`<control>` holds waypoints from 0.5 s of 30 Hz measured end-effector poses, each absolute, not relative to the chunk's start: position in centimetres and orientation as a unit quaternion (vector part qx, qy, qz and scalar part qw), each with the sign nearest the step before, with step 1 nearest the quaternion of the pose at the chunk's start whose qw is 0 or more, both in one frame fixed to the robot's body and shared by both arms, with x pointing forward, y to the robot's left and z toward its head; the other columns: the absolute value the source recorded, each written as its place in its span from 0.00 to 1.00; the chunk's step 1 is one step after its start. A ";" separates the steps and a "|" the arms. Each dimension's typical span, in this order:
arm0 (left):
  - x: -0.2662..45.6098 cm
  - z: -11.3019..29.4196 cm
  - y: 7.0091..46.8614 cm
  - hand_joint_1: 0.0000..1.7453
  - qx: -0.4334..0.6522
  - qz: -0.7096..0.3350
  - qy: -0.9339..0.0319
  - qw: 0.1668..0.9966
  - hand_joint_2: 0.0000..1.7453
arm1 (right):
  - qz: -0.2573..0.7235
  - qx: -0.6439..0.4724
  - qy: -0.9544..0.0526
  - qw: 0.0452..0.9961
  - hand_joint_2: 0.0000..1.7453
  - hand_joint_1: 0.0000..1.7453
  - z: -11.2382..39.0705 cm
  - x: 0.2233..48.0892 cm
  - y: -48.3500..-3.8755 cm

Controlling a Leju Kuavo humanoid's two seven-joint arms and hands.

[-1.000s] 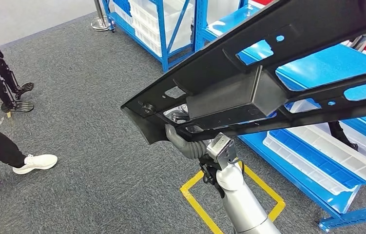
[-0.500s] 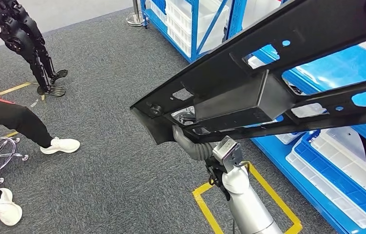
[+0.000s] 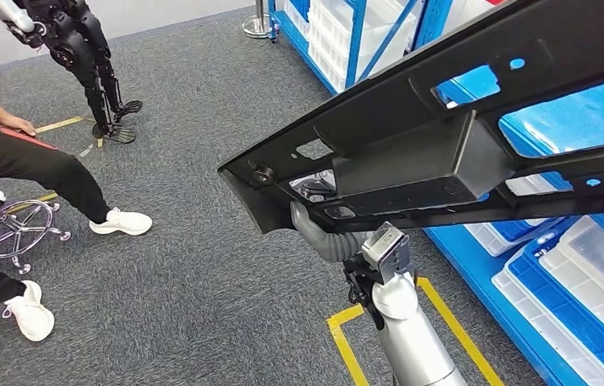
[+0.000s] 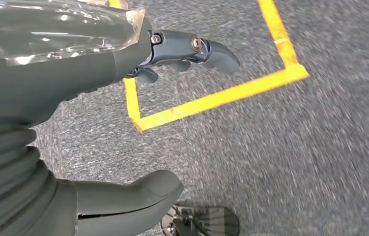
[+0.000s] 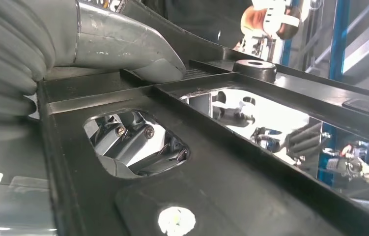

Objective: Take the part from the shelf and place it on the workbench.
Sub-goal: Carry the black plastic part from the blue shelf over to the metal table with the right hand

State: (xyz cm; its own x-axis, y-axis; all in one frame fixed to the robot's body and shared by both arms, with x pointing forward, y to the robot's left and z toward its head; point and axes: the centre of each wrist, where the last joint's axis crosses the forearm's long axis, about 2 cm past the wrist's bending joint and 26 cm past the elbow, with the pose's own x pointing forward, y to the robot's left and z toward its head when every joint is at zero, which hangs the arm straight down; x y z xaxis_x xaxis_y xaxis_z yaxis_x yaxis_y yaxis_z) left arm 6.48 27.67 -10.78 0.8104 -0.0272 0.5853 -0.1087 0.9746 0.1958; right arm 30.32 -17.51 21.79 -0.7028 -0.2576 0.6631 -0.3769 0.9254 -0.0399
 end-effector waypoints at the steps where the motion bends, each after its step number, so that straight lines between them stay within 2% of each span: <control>1: 6.4 -10.8 27.7 0.00 0.112 0.021 -0.307 0.945 1.00 | 0.086 0.173 -0.919 0.344 1.00 1.00 21.8 30.3 -17.5; 15: 5.8 -10.9 28.0 0.00 0.106 0.022 -0.306 0.946 1.00 | 0.082 0.174 -0.916 0.352 1.00 1.00 20.8 29.9 -18.1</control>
